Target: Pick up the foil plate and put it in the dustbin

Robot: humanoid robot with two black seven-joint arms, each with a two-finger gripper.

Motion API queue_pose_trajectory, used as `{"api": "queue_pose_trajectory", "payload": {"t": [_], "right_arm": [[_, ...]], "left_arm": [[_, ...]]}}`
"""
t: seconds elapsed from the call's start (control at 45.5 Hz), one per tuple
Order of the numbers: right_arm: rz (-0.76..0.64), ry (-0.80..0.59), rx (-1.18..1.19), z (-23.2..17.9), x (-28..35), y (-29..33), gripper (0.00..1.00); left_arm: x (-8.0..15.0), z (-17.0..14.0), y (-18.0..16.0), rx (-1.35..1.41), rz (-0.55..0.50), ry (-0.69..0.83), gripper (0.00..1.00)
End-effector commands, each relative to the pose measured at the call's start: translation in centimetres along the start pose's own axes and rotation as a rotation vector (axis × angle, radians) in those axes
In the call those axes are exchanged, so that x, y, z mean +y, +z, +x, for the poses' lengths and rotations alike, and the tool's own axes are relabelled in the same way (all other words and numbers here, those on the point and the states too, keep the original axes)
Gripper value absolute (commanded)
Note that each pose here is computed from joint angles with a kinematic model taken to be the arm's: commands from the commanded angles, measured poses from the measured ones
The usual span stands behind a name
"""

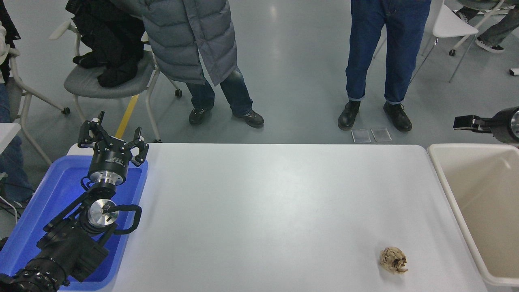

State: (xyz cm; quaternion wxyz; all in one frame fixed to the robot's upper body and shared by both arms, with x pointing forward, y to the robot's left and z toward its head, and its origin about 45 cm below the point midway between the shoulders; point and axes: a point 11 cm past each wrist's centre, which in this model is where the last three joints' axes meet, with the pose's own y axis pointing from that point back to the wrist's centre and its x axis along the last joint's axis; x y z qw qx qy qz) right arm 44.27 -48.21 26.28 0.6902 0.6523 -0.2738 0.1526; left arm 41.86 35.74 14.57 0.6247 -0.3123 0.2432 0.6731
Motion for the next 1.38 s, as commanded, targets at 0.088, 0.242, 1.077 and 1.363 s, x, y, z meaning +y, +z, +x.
{"api": "queue_pose_trajectory", "payload": {"t": [0.088, 0.242, 1.077, 1.363], "right_arm": [[0.151, -0.224, 0.138, -2.3, 6.2, -7.5, 1.00], [0.240, -0.335, 0.231, -5.4, 9.8, -12.7, 1.00], [0.385, -0.537, 0.238, -6.2, 21.7, -23.7, 1.00], [0.373, -0.535, 0.238, -6.1, 21.7, -23.7, 1.00]], "left_arm": [[0.0, 0.0, 0.0, 0.000, 0.000, 0.000, 0.99], [0.0, 0.0, 0.0, 0.000, 0.000, 0.000, 0.99], [0.0, 0.0, 0.0, 0.000, 0.000, 0.000, 0.99], [0.0, 0.0, 0.0, 0.000, 0.000, 0.000, 0.99]]}}
